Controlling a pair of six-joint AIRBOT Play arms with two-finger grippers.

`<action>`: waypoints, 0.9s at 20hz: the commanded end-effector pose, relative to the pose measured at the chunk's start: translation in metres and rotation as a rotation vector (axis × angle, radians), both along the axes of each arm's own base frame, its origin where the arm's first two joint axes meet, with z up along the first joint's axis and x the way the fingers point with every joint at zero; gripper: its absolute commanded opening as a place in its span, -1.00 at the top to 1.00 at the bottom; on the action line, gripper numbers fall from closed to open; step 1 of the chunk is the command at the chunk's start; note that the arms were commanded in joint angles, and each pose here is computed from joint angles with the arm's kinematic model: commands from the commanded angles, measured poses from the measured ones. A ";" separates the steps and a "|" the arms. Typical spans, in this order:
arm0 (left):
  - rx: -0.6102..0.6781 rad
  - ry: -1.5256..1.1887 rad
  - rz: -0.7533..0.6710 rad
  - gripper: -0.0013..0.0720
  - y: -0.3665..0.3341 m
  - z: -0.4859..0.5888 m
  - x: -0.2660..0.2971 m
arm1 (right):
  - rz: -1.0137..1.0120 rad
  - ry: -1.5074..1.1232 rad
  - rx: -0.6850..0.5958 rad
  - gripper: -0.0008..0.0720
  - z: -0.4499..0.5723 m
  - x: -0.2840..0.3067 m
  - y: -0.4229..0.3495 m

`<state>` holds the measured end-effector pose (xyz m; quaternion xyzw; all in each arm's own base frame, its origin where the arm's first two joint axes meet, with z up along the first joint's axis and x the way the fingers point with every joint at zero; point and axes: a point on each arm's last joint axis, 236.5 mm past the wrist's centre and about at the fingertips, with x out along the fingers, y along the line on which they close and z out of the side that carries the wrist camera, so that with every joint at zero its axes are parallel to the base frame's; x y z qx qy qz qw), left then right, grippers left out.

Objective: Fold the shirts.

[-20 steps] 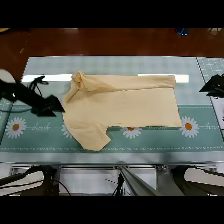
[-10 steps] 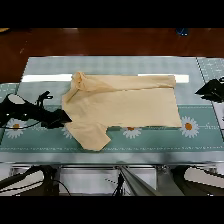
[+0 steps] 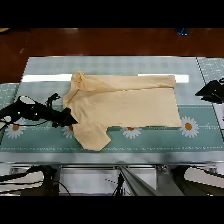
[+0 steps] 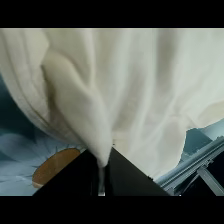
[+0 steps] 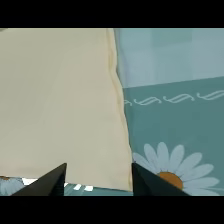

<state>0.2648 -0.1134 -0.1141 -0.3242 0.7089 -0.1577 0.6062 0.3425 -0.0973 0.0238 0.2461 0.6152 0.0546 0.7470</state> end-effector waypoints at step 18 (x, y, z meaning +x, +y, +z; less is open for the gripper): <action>-0.084 -0.076 0.015 0.90 -0.007 0.015 0.017 | -0.182 0.231 0.279 -0.47 -0.113 -0.082 0.056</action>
